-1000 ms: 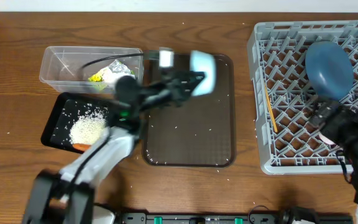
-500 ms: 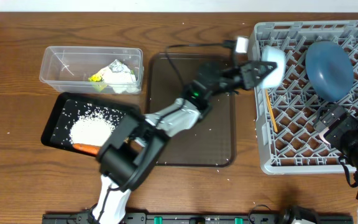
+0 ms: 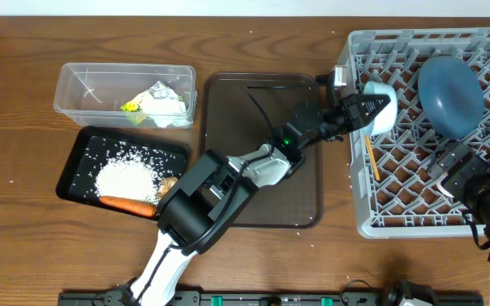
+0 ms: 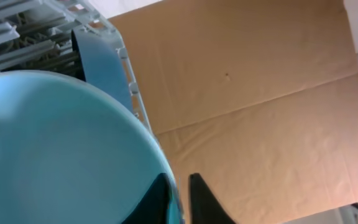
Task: Sort waste into correct bins and load items into the dishwasher rack
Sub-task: 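Carry the empty bowl with the left gripper across toward the dish rack, then lower the bowl into the rack's front-left corner and open the left gripper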
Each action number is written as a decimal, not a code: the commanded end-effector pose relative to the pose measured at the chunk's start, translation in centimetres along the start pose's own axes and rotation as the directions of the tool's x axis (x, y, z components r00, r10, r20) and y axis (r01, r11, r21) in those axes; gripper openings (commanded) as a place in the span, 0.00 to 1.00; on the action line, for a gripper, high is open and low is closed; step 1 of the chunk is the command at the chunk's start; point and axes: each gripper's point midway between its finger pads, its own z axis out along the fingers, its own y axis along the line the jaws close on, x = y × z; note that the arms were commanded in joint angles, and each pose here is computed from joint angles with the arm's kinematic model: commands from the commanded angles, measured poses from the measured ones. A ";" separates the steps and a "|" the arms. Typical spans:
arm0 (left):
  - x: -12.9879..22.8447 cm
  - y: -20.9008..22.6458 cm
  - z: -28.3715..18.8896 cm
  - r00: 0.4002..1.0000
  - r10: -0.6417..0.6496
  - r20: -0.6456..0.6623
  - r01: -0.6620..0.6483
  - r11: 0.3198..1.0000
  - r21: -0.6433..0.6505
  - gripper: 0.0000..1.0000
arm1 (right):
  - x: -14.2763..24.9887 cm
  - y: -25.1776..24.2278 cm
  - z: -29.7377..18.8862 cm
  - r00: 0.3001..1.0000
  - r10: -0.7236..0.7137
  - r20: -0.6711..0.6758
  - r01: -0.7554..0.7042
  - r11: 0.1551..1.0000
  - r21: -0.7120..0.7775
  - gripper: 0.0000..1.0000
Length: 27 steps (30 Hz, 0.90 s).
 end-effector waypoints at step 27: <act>-9.5 1.9 -7.1 0.986 0.097 -0.137 -0.100 0.995 -0.016 0.98 | 0.2 1.5 -0.1 0.995 -0.098 -0.018 0.096 0.992 -0.087 0.98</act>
